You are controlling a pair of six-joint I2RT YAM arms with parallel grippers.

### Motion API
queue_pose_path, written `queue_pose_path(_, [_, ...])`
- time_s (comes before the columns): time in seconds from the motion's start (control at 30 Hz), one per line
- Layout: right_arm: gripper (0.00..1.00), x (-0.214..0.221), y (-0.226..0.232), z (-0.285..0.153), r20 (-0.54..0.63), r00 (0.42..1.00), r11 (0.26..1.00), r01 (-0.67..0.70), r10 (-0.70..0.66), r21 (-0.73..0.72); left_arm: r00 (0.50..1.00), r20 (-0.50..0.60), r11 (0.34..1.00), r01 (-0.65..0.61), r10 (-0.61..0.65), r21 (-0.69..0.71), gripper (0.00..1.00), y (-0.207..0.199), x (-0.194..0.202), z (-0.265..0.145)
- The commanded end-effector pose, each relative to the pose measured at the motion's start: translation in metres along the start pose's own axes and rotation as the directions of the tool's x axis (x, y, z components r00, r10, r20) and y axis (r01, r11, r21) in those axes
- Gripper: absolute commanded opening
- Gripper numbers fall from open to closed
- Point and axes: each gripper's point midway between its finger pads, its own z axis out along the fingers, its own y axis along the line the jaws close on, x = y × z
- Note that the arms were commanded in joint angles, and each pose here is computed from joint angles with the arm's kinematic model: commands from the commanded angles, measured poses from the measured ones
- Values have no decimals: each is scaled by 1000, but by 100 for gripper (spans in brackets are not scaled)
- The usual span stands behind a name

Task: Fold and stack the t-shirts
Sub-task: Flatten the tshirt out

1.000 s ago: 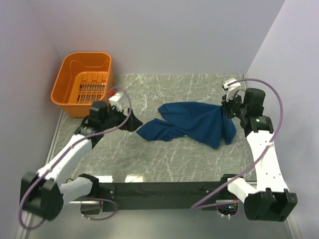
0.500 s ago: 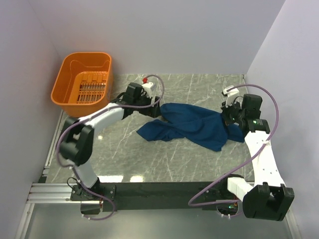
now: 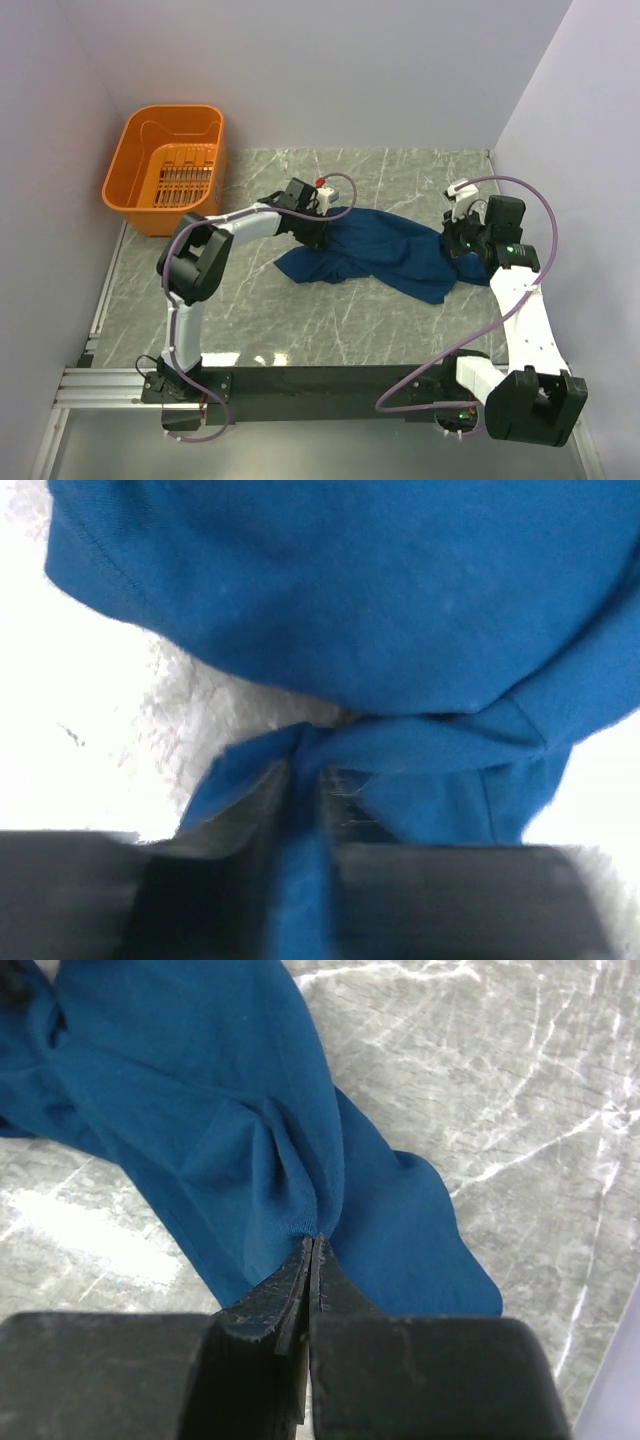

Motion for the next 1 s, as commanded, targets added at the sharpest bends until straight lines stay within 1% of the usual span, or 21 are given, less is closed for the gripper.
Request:
queue_pose_path(0.0, [0,-10,2,-3,36,999,1000,17,-16,-23,1000,13,999,-14,15,-29,13,0,-17,-1])
queue_pose_path(0.03, [0,-16,2,-8,48,999,999,26,-25,-20,1000,27,999,-13,14,-47,3,2,-21,-5])
queue_pose_path(0.07, [0,-18,3,-12,51,998,999,32,-31,-20,997,76,998,-21,25,-52,1,-5,-35,-21])
queue_pose_path(0.13, [0,-39,3,-30,108,992,998,59,-59,3,990,140,999,-6,12,-49,1,-18,-45,-45])
queue_pose_path(0.17, [0,-44,5,-38,114,992,999,53,-52,-3,969,243,999,-26,32,-29,1,-39,-69,-83])
queue_pose_path(0.2, [0,-56,11,-51,152,986,998,66,-63,-15,964,267,1000,-12,16,-16,1,-46,-65,-97])
queue_pose_path(0.23, [0,-79,11,-69,203,975,996,92,-90,0,948,318,1000,-21,22,-7,1,-55,-72,-116])
queue_pose_path(0.27, [0,-85,16,-80,212,973,995,96,-93,-5,913,405,999,-43,39,0,1,-70,-86,-156])
queue_pose_path(0.33, [0,-120,22,-117,308,941,990,138,-143,38,881,472,999,-49,41,4,1,-81,-90,-192])
queue_pose_path(0.37, [0,-130,24,-130,334,929,987,149,-159,56,831,554,998,-70,55,5,1,-92,-98,-231])
queue_pose_path(0.43, [0,-159,31,-170,421,882,976,180,-215,120,780,622,997,-78,63,-3,1,-100,-101,-267])
queue_pose_path(0.47, [0,-168,33,-183,446,864,972,187,-232,144,727,683,995,-104,74,3,1,-111,-103,-301])
queue_pose_path(0.53, [0,-190,42,-222,522,808,960,191,-272,204,662,745,991,-132,86,3,1,-123,-105,-338])
queue_pose_path(0.57, [0,-199,43,-237,550,784,953,184,-289,239,601,794,988,-156,93,2,1,-133,-104,-370])
queue_pose_path(0.63, [0,-217,54,-275,618,720,943,168,-316,287,522,848,984,-180,97,-3,1,-143,-106,-408])
queue_pose_path(0.7, [0,-229,59,-301,661,676,937,138,-326,321,425,899,978,-209,103,-13,1,-156,-102,-455])
queue_pose_path(0.73, [0,-238,65,-322,685,640,929,134,-348,346,398,912,975,-219,106,-17,1,-160,-101,-469])
queue_pose_path(0.8, [0,-244,70,-340,708,609,924,118,-357,365,337,935,969,-247,114,-29,1,-170,-96,-501])
queue_pose_path(0.83, [0,-247,73,-353,721,587,919,108,-367,380,326,939,967,-252,114,-30,1,-173,-94,-509])
queue_pose_path(0.87, [0,-247,75,-356,724,582,918,108,-370,382,300,947,964,-263,117,-35,1,-177,-90,-522])
queue_pose_path(0.97, [0,-241,83,-351,725,586,926,132,-362,355,281,953,965,-259,116,-41,1,-178,-85,-533])
